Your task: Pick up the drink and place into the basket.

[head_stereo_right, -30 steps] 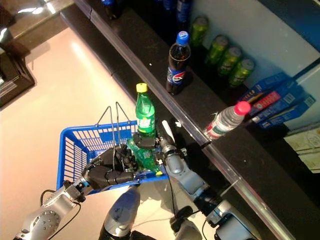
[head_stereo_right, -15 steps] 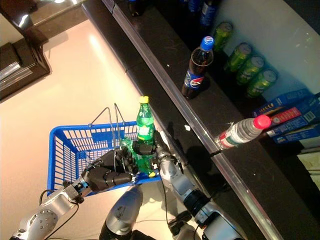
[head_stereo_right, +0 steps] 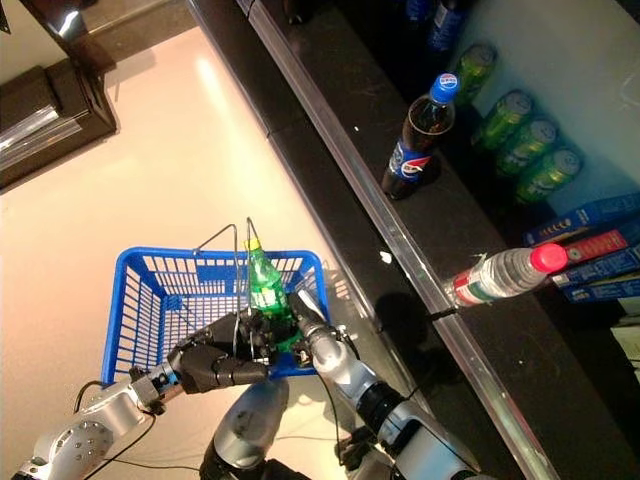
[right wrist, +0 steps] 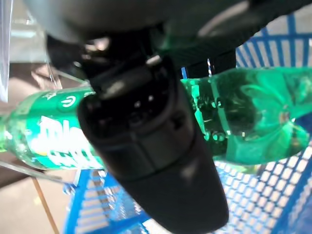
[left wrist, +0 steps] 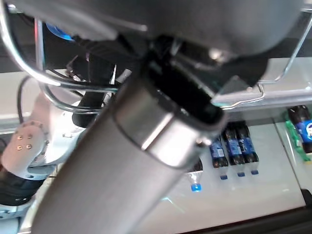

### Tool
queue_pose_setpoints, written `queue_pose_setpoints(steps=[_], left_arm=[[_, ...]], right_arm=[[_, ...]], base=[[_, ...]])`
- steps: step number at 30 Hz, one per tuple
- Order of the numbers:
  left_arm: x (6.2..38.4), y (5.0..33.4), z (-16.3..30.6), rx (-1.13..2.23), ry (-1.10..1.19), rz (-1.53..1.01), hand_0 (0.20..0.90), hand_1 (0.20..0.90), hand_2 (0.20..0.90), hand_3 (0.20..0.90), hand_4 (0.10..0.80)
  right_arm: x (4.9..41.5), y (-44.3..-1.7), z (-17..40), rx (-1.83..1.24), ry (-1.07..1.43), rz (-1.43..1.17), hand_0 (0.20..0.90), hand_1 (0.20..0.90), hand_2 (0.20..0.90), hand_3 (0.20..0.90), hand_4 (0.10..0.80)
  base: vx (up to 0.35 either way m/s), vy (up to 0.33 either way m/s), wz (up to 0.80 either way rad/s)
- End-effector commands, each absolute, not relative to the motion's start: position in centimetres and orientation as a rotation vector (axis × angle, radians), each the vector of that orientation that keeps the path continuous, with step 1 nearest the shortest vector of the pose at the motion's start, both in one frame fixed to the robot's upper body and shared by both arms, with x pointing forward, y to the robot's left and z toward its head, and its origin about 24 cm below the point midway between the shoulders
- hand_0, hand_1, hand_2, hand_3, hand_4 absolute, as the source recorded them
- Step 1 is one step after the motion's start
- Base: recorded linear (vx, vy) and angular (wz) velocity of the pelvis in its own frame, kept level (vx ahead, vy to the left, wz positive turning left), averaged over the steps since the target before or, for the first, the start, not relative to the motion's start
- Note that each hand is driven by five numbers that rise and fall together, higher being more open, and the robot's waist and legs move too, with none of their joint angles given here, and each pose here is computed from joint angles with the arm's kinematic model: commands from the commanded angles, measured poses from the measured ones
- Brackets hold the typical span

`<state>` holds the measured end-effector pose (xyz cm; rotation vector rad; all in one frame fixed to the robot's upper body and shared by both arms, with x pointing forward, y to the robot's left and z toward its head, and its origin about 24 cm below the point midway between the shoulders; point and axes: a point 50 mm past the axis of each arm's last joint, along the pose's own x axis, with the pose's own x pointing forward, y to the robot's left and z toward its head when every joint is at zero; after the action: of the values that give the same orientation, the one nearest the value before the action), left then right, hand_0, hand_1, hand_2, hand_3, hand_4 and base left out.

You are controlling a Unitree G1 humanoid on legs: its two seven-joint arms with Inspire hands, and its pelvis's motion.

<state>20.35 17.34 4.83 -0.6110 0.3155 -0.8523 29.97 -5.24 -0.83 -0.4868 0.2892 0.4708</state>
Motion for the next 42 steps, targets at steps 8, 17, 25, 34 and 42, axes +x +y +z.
queue_pose_setpoints(steps=[8,17,25,34,42], left_arm=[[17.6,11.2,19.1,-0.713,-0.540,-1.588,0.300,0.300,0.300,0.200,0.100],[17.5,10.5,18.7,-0.738,-0.511,-1.588,0.300,0.300,0.300,0.200,0.100],[17.6,10.0,18.9,-0.744,-0.504,-1.588,0.300,0.300,0.300,0.200,0.100],[17.7,9.6,19.3,-0.765,-0.493,-1.583,0.300,0.300,0.300,0.200,0.100],[18.1,9.8,19.6,-0.773,-0.469,-1.554,0.300,0.300,0.300,0.200,0.100]], right_arm=[[28.2,-2.0,-2.7,-0.831,0.299,0.755,0.300,0.300,0.300,0.200,0.100],[30.1,-2.8,-1.4,-1.210,0.169,0.729,0.300,0.300,0.300,0.200,0.100],[30.5,-4.4,-2.7,-1.200,0.288,0.636,0.300,0.300,0.300,0.200,0.100],[30.7,-4.9,-3.0,-1.104,0.379,0.584,0.900,0.900,0.900,0.900,0.800],[31.1,-4.5,-2.0,-0.889,0.355,0.499,0.900,0.900,0.900,0.900,0.800]], base=[[-0.009,-0.007,0.00],[0.000,0.000,0.00],[0.001,0.004,0.03],[0.000,0.000,0.00],[0.010,-0.014,0.00]])
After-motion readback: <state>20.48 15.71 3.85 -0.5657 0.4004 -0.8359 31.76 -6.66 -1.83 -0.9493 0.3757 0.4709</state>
